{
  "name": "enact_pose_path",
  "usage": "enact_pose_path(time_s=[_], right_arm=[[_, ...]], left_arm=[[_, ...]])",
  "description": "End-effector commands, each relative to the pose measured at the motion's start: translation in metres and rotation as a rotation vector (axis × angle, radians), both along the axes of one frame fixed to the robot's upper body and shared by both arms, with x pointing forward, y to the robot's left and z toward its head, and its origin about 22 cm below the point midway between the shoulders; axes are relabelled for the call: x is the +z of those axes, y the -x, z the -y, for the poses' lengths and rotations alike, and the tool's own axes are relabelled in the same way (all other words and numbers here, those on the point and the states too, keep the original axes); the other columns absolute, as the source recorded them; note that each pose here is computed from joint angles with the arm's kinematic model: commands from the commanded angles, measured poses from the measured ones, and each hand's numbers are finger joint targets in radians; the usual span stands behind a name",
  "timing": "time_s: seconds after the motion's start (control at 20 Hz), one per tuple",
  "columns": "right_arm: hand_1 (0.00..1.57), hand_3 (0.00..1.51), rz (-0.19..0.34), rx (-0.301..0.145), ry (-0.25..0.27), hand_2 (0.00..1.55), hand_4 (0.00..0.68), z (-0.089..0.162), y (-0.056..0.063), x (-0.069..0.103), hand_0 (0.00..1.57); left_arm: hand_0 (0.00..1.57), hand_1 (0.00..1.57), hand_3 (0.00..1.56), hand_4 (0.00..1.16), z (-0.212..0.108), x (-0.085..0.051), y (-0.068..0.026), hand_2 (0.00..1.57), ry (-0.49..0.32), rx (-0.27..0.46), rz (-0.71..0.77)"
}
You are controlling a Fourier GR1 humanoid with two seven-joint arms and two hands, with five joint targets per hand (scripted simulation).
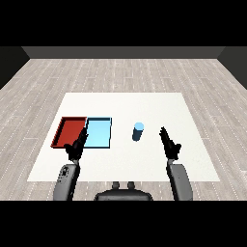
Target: Pick the blue can and put it in the blue box
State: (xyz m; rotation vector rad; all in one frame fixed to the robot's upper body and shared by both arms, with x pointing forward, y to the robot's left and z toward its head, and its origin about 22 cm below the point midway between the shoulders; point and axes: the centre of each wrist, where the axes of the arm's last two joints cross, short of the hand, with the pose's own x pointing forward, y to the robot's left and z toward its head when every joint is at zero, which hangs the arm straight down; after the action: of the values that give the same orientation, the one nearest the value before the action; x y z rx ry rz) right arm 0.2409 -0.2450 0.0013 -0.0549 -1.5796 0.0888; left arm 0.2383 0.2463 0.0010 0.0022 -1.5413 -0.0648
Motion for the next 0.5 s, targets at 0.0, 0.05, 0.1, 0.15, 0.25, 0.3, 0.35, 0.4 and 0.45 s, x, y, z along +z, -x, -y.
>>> enact_pose_path(time_s=[0.0, 0.05, 0.1, 0.15, 0.25, 0.3, 0.35, 0.4, 0.45], right_arm=[[0.00, 0.00, -0.022, 0.010, 0.036, 0.00, 0.000, 0.015, 0.000, 0.000, 0.00], [0.00, 0.00, -0.021, 0.010, 0.036, 0.00, 0.000, 0.030, 0.000, 0.002, 0.00], [0.00, 0.00, -0.018, 0.009, 0.036, 0.00, 0.000, 0.044, 0.001, 0.004, 0.00], [0.00, 0.00, -0.016, 0.008, 0.036, 0.00, 0.000, 0.059, 0.001, 0.005, 0.00], [0.00, 0.00, -0.011, 0.018, 0.036, 0.00, 0.000, 0.079, -0.008, 0.019, 0.00], [0.00, 0.00, 0.204, 0.103, -0.178, 0.00, 0.000, 0.049, -0.005, 0.019, 0.00], [0.00, 0.00, 0.214, 0.108, -0.185, 0.00, 0.000, 0.067, 0.003, 0.017, 0.00], [0.00, 0.00, 0.236, 0.123, -0.199, 0.00, 0.000, 0.080, 0.002, 0.018, 0.00], [0.00, 0.00, 0.233, 0.137, -0.216, 0.00, 0.000, 0.073, -0.007, 0.031, 0.00]], left_arm=[[0.00, 0.00, 0.00, 0.00, 0.000, 0.000, -0.0002, 0.00, -0.010, 0.008, 0.003], [0.00, 0.00, 0.00, 0.00, -0.001, 0.001, 0.0001, 0.00, -0.020, 0.015, 0.007], [0.00, 0.00, 0.00, 0.00, -0.001, 0.002, 0.0005, 0.00, -0.030, 0.023, 0.011], [0.00, 0.00, 0.00, 0.00, -0.001, 0.003, 0.0008, 0.00, -0.040, 0.030, 0.015], [0.00, 0.00, 0.00, 0.00, 0.010, 0.007, 0.0066, 0.00, -0.053, 0.041, 0.014], [0.00, 0.00, 0.00, 0.00, 0.010, 0.037, -0.0092, 0.00, 0.030, -0.016, 0.324], [0.00, 0.00, 0.00, 0.00, 0.006, 0.032, -0.0044, 0.00, 0.000, 0.001, 0.345], [0.00, 0.00, 0.00, 0.00, 0.009, 0.029, -0.0173, 0.00, 0.038, -0.002, 0.350], [0.00, 0.00, 0.00, 0.00, 0.008, 0.019, 0.0018, 0.00, 0.015, -0.002, 0.366]])
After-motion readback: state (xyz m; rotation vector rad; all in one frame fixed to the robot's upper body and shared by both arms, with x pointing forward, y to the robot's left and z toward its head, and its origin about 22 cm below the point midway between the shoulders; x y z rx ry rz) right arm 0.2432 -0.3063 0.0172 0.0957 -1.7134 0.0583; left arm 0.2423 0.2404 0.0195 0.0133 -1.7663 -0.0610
